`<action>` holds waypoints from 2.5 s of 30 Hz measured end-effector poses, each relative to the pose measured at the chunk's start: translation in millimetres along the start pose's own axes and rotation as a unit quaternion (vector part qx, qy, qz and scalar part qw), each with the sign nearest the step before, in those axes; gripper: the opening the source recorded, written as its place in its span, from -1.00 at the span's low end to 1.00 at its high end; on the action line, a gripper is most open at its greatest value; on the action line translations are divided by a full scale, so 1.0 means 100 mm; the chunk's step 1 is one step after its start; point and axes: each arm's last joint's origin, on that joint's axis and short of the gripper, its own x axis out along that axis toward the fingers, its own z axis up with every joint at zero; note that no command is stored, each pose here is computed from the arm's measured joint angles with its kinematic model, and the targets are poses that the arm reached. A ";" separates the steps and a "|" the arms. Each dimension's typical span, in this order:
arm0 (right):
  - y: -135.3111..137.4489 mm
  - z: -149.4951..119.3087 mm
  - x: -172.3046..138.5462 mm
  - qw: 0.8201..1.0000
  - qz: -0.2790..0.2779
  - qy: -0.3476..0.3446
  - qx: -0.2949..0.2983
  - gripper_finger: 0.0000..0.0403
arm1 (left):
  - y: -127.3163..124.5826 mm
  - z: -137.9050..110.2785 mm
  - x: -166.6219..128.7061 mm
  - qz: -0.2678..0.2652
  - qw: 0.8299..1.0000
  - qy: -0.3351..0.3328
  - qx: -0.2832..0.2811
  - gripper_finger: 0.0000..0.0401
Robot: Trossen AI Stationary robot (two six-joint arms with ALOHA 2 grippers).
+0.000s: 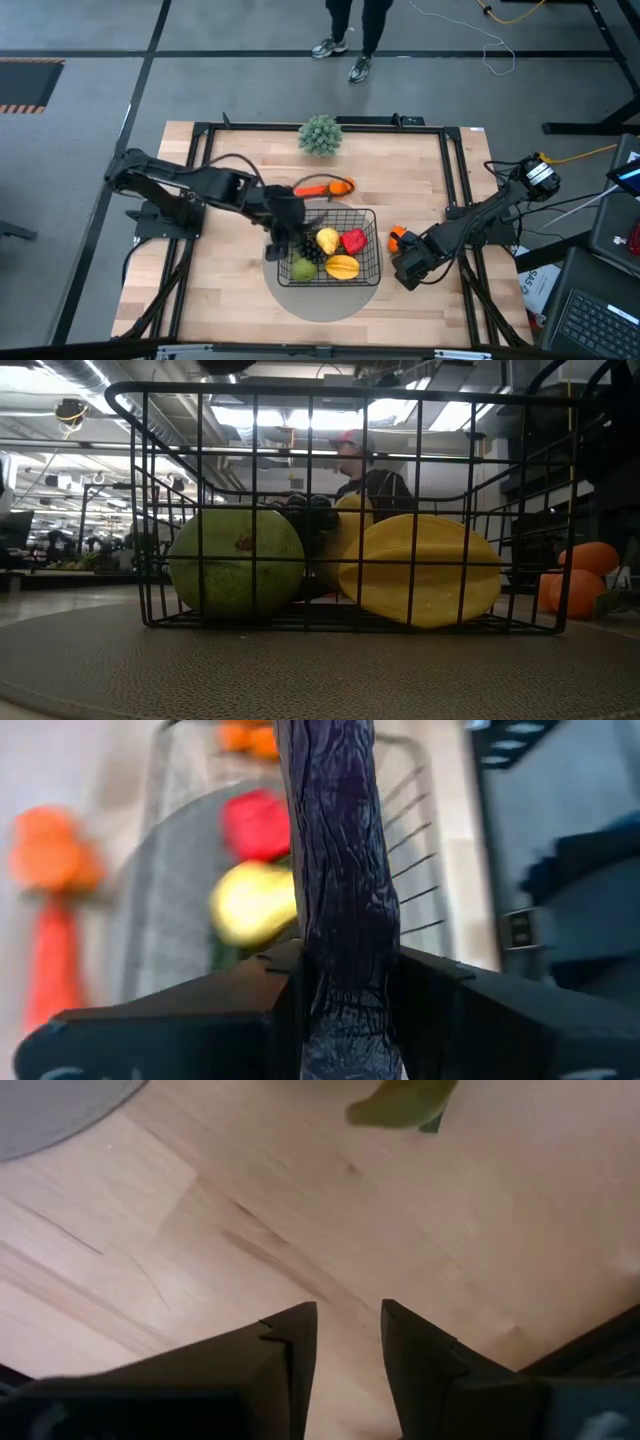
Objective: Build produce basket
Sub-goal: Put the eggplant into the black wire basket, then put the bottom tangerine into the black wire basket
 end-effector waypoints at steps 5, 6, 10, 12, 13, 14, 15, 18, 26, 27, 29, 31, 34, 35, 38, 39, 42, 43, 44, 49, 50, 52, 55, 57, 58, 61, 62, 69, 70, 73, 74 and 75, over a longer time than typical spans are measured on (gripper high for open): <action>0.00 0.00 0.00 1.000 -0.001 0.000 0.000 -0.49 | -0.08 0.10 0.32 -0.075 0.997 -0.019 0.018 -0.61; 0.00 0.00 0.00 1.000 -0.002 0.000 0.000 -0.49 | -0.09 0.10 0.39 -0.085 0.996 -0.018 0.019 -0.61; -0.01 0.00 0.00 1.000 -0.004 0.001 0.001 -0.49 | -0.15 0.08 0.63 -0.112 0.993 -0.007 0.023 -0.61; -0.01 0.00 0.00 1.000 -0.004 0.001 0.001 -0.49 | -0.18 0.06 0.73 -0.121 0.992 0.002 0.026 -0.61; -0.01 0.00 0.00 1.000 -0.004 0.001 0.000 -0.49 | -0.20 0.05 0.78 -0.125 0.992 0.001 0.027 -0.61; -0.01 0.00 0.00 1.000 -0.004 0.001 0.000 -0.49 | -0.22 0.05 0.81 -0.129 0.991 0.002 0.029 -0.61; -0.01 0.00 0.00 1.000 -0.004 0.001 0.000 -0.49 | -0.24 0.03 0.84 -0.134 0.990 0.006 0.031 -0.61; -0.01 0.00 0.00 1.000 -0.004 -0.002 0.000 -0.49 | -0.29 0.03 0.87 -0.145 0.989 0.001 0.035 -0.61; 0.00 0.01 0.00 1.000 -0.003 -0.013 0.000 -0.49 | -0.30 0.05 0.87 -0.118 0.992 -0.018 0.037 -0.55; 0.00 0.01 0.00 1.000 -0.003 -0.015 0.000 -0.49 | -0.30 0.05 0.87 -0.112 0.993 -0.020 0.036 -0.54; 0.00 0.01 0.00 1.000 -0.003 -0.016 0.000 -0.49 | -0.29 0.05 0.87 -0.098 0.994 -0.025 0.035 -0.54; 0.00 0.01 0.00 1.000 -0.003 -0.016 -0.001 -0.49 | -0.28 0.05 0.87 -0.087 0.995 -0.028 0.032 -0.53; 0.00 0.01 0.00 1.000 -0.002 -0.016 -0.001 -0.49 | -0.28 0.05 0.87 -0.084 0.996 -0.030 0.031 -0.52; 0.00 0.01 0.00 1.000 -0.002 -0.017 -0.001 -0.49 | -0.28 0.06 0.87 -0.084 0.996 -0.030 0.031 -0.52; 0.00 0.01 0.00 1.000 -0.001 -0.017 -0.001 -0.49 | -0.28 0.06 0.87 -0.085 0.995 -0.032 0.031 -0.52; 0.00 0.01 0.00 1.000 -0.001 -0.017 -0.001 -0.49 | -0.28 0.06 0.87 -0.085 0.995 -0.032 0.031 -0.52; 0.00 0.01 0.00 1.000 -0.001 -0.017 -0.001 -0.49 | -0.28 0.06 0.87 -0.085 0.996 -0.031 0.017 -0.51; 0.00 0.01 0.00 1.000 -0.001 -0.017 -0.001 -0.49 | -0.28 0.06 0.87 -0.085 0.996 -0.031 0.012 -0.51; 0.00 0.01 0.00 1.000 -0.001 -0.017 -0.001 -0.49 | -0.28 0.06 0.87 -0.084 0.996 -0.030 0.008 -0.51; 0.00 0.01 0.00 1.000 -0.001 -0.017 -0.001 -0.49 | -0.28 0.06 0.87 -0.083 0.996 -0.031 0.008 -0.48; 0.00 0.01 0.00 1.000 -0.001 -0.017 -0.001 -0.49 | -0.28 0.06 0.87 -0.083 0.996 -0.031 0.008 -0.45; 0.00 0.00 0.00 1.000 0.000 -0.008 -0.003 -0.49 | -0.28 0.06 0.87 -0.083 0.996 -0.031 0.008 -0.39; 0.00 -0.01 0.00 1.000 0.006 0.026 -0.014 -0.49 | -0.28 0.06 0.87 -0.086 0.996 -0.029 0.007 -0.29; 0.01 -0.02 0.00 0.999 0.007 0.033 -0.014 -0.49 | -0.28 0.06 0.87 -0.085 0.996 -0.029 0.007 -0.25; 0.01 -0.02 0.00 0.999 0.007 0.033 -0.013 -0.49 | -0.28 0.06 0.87 -0.085 0.996 -0.029 0.007 -0.24; 0.01 -0.02 0.00 0.999 0.007 0.033 -0.013 -0.49 | -0.27 0.06 0.87 -0.085 0.996 -0.030 0.007 -0.23; 0.01 -0.02 0.00 0.999 0.007 0.033 -0.013 -0.49 | -0.27 0.06 0.87 -0.084 0.996 -0.030 0.006 -0.23; 0.01 -0.03 0.00 0.998 0.010 0.050 -0.028 -0.49 | -0.25 0.06 0.87 -0.054 0.998 -0.037 -0.004 -0.23; 0.01 -0.04 0.00 0.997 0.014 0.067 -0.031 -0.49 | -0.23 0.06 0.87 -0.050 0.998 -0.034 -0.014 -0.23; 0.01 -0.07 -0.01 0.990 0.028 0.127 -0.058 -0.49 | -0.16 0.07 0.79 -0.042 0.998 -0.026 -0.046 -0.23; 0.01 -0.08 -0.01 0.987 0.033 0.142 -0.066 -0.49 | -0.14 0.09 0.74 -0.044 0.997 -0.030 -0.053 -0.23; 0.02 -0.09 -0.01 0.985 0.037 0.151 -0.075 -0.49 | -0.12 0.10 0.69 -0.043 0.997 -0.027 -0.057 -0.23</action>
